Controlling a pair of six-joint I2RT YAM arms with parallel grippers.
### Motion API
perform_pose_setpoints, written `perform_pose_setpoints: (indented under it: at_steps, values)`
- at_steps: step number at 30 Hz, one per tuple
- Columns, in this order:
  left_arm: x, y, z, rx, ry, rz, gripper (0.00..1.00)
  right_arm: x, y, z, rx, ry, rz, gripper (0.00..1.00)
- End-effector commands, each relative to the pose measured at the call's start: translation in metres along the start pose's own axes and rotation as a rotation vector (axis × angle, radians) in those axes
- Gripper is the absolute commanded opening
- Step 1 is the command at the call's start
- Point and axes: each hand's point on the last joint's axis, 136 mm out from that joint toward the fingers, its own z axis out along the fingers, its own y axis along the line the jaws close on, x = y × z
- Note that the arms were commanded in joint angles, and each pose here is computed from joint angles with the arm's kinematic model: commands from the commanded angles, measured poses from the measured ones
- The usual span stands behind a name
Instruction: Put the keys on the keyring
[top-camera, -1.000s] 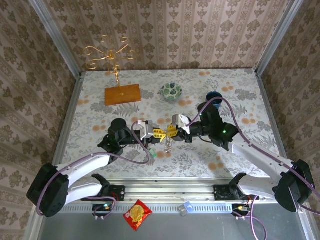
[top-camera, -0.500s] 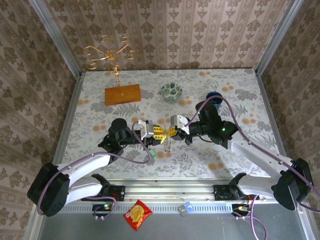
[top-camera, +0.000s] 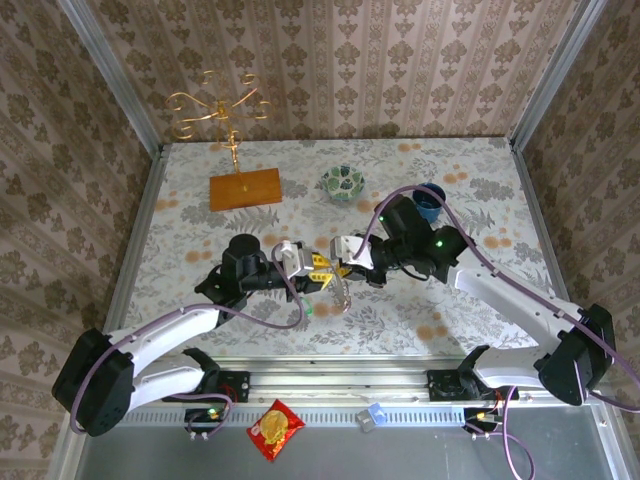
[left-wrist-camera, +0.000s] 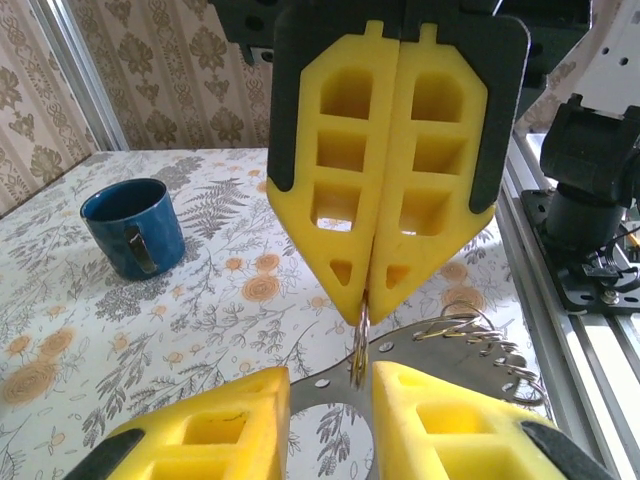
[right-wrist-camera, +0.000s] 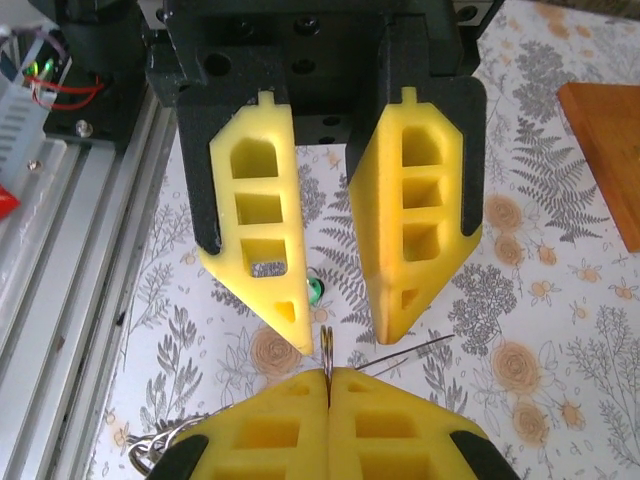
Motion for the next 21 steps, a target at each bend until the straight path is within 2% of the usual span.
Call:
perform_pose_setpoints:
  at_steps: [1,7,10,12,13,14,15,17,21]
  values:
    - [-0.012,0.001,0.000,0.005,-0.005,0.048,0.26,0.001,0.001,-0.002,-0.008,0.074,-0.054,0.00]
    - [-0.014,0.000,0.001,0.014,0.007,0.063,0.17,-0.008,0.005,0.002,-0.033,0.109,-0.078,0.00]
    - [-0.016,0.002,0.001,0.005,-0.003,0.071,0.09,-0.011,0.005,0.004,-0.035,0.106,-0.070,0.00]
    - [-0.020,0.002,0.001,0.000,-0.017,0.080,0.00,-0.013,0.005,0.004,-0.036,0.099,-0.054,0.00]
    - [-0.020,0.002,0.000,-0.002,-0.022,0.085,0.00,-0.013,0.003,0.004,-0.025,0.091,-0.044,0.00]
    - [-0.021,0.001,0.000,-0.004,-0.029,0.091,0.00,-0.016,-0.002,0.002,-0.001,0.069,-0.023,0.04]
    - [-0.022,0.001,-0.001,-0.008,-0.037,0.095,0.00,-0.019,-0.007,-0.002,0.026,0.030,0.005,0.14]
    - [-0.024,0.000,-0.004,-0.013,-0.065,0.099,0.00,-0.025,-0.017,-0.013,0.067,-0.084,0.063,0.25]
    - [-0.031,-0.001,-0.009,-0.011,-0.130,0.087,0.00,-0.033,-0.020,-0.032,0.096,-0.291,0.112,0.29]
